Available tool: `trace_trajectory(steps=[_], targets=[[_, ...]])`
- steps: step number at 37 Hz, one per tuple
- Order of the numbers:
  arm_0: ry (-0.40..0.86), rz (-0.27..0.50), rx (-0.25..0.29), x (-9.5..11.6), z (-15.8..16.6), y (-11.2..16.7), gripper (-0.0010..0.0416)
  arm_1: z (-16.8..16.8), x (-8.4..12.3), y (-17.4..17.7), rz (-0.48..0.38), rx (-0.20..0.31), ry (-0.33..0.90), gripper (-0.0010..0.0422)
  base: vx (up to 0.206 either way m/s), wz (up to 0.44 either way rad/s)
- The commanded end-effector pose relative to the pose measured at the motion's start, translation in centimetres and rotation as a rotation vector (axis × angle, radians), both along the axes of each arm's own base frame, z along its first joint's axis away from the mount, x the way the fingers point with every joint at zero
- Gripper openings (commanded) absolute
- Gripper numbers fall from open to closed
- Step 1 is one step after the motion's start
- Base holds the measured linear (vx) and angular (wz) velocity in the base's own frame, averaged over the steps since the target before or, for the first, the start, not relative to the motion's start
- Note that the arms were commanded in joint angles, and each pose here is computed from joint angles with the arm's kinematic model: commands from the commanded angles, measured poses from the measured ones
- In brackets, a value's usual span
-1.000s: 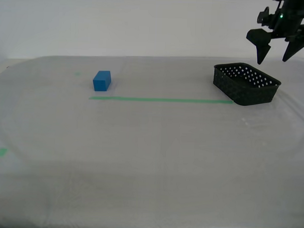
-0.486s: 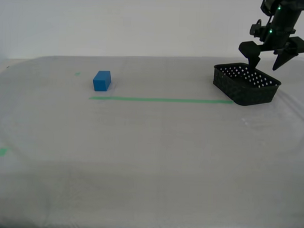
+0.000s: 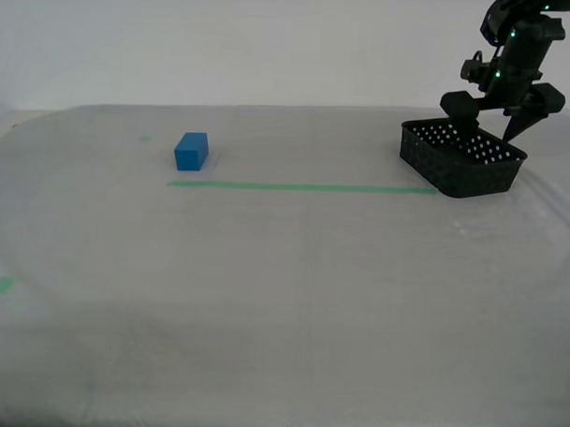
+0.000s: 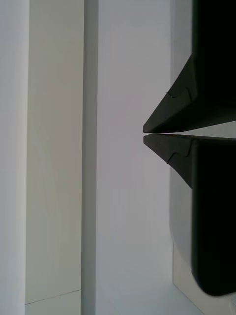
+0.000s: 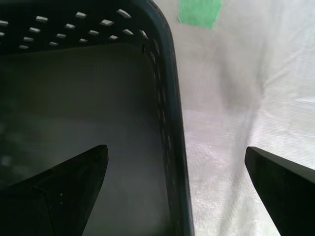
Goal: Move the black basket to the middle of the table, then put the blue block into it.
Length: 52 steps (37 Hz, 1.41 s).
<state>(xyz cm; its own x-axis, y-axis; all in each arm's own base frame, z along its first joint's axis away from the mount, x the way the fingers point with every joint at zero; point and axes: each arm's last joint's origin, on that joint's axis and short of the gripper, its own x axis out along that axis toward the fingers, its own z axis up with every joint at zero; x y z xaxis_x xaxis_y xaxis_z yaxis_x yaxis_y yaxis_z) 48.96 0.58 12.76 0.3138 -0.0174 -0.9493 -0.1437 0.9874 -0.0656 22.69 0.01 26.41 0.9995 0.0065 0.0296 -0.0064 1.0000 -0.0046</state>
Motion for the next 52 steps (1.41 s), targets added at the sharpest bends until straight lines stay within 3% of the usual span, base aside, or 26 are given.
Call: trace_trajectory(steps=[1,20,38,52], targets=[[-0.007,-0.006,-0.001,-0.1,-0.6,0.0,0.0389,0.1,0.0,0.0,0.0,0.002,-0.005,0.0,0.0,0.0],[-0.002,-0.021,0.004,-0.9,-2.6,0.0,0.0325,0.1,0.0,0.0,0.0,0.002,-0.006,0.0,0.0,0.0],[-0.017,-0.039,0.01,-0.8,-2.6,0.0,0.0311,0.1,0.0,0.0,0.0,0.002,-0.006,0.0,0.0,0.0],[-0.019,-0.04,0.01,-0.7,-2.5,0.0,0.0262,0.1,0.0,0.0,0.0,0.002,-0.006,0.0,0.0,0.0]])
